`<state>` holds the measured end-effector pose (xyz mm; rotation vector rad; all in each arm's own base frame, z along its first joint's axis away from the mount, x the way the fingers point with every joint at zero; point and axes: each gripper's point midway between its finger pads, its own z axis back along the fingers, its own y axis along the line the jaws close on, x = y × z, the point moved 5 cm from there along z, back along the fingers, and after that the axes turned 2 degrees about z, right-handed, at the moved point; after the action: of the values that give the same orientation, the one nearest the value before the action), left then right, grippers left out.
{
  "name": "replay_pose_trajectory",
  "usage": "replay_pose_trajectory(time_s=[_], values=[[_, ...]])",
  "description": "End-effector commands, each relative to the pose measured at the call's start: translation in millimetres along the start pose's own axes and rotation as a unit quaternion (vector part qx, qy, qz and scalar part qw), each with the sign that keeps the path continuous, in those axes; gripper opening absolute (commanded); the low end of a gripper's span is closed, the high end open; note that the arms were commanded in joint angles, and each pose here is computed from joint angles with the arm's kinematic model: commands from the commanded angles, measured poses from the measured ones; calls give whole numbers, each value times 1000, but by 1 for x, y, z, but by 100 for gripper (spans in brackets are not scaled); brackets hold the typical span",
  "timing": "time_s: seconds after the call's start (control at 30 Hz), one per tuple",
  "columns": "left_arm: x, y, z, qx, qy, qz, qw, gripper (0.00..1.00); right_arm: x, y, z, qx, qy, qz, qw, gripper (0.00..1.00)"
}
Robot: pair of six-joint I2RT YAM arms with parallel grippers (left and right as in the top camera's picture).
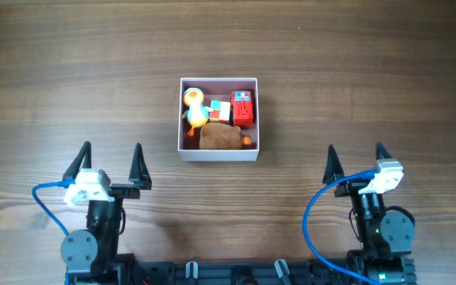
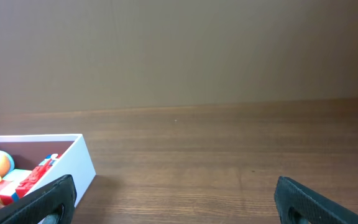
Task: Pack container
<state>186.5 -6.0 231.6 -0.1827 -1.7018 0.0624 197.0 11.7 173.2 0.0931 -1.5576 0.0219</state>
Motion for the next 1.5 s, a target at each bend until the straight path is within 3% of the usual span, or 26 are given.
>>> replay_pose_trajectory(time_s=[0.0, 0.17, 1.47], values=[[-27, 6, -2, 4, 21, -12, 1000, 100, 2, 1, 1, 5, -6, 7, 1000, 100], [-69, 12, 0, 14, 101, 13, 995, 100, 2, 1, 1, 5, -6, 7, 1000, 100], [-69, 12, 0, 12, 102, 15, 995, 100, 2, 1, 1, 6, -7, 7, 1000, 100]])
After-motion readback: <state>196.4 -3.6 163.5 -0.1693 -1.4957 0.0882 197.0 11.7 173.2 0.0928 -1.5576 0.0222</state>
